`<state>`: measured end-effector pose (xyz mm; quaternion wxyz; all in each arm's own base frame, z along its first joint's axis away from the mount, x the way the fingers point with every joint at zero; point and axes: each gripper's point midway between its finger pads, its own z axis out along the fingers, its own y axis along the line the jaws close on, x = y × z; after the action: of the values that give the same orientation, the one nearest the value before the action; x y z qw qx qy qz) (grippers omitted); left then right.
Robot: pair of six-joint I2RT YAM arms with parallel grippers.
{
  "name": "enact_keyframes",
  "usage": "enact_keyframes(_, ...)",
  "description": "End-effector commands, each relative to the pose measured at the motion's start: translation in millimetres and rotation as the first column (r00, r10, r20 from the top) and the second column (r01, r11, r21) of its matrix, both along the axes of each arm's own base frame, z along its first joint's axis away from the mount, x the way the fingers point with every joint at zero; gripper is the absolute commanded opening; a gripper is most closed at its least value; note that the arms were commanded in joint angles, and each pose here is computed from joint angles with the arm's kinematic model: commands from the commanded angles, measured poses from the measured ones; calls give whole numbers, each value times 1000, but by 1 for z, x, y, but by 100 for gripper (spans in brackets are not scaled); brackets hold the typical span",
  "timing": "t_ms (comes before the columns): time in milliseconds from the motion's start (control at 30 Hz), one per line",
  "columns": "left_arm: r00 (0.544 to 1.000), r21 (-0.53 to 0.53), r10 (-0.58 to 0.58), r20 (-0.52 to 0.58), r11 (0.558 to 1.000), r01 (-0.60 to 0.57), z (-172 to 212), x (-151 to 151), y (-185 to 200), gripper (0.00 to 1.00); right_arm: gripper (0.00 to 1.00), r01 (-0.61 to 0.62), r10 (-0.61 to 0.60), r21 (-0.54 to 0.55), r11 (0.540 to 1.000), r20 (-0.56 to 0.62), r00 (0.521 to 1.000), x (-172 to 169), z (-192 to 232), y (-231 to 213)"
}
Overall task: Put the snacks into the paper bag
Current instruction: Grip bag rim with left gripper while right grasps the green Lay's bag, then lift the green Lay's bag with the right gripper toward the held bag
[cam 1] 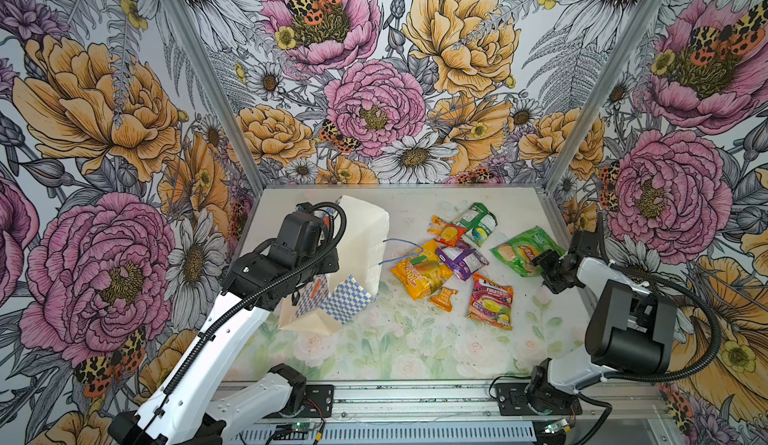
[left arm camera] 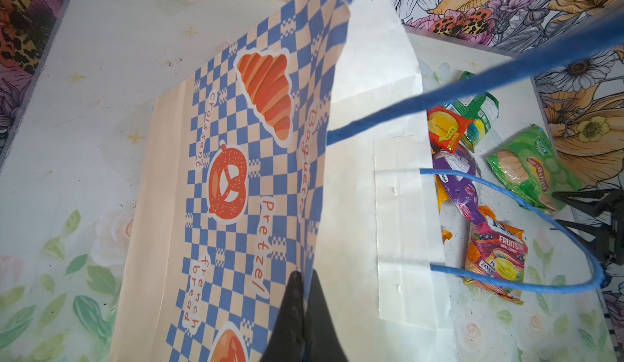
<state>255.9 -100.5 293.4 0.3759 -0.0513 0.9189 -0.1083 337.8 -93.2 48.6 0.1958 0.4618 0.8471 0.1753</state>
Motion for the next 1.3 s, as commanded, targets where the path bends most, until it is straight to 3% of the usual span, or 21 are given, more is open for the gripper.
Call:
enact_keyframes(0, 1000, -40, -12, 15, 999, 12, 3, 0, -7, 0, 65, 2, -5, 46, 999, 69, 998, 18, -4, 3)
enact_keyframes(133, 1000, -39, -10, 5, 999, 10, -1, 1, -9, 0, 60, 2, -5, 64, 998, 36, 999, 17, -19, 7)
enact_keyframes(400, 1000, -41, -11, 8, 999, 11, -1, 3, -13, 0, 25, 26, -27, 48, 999, 27, 999, 4, -29, 9)
enact_keyframes(533, 1000, -37, -9, 9, 999, 9, -1, 3, -12, 0, 13, 42, -42, 6, 999, 67, 997, 0, -13, 4)
enact_keyframes(967, 1000, -18, -10, 0, 1000, 10, -5, 6, -14, 0, 6, 5, 7, -71, 997, 165, 986, -7, 44, 7)
enact_keyframes(1267, 1000, 13, -24, 13, 1000, 24, 2, 14, -21, 0, 0, -170, 215, -197, 966, 237, 947, -12, 128, 53)
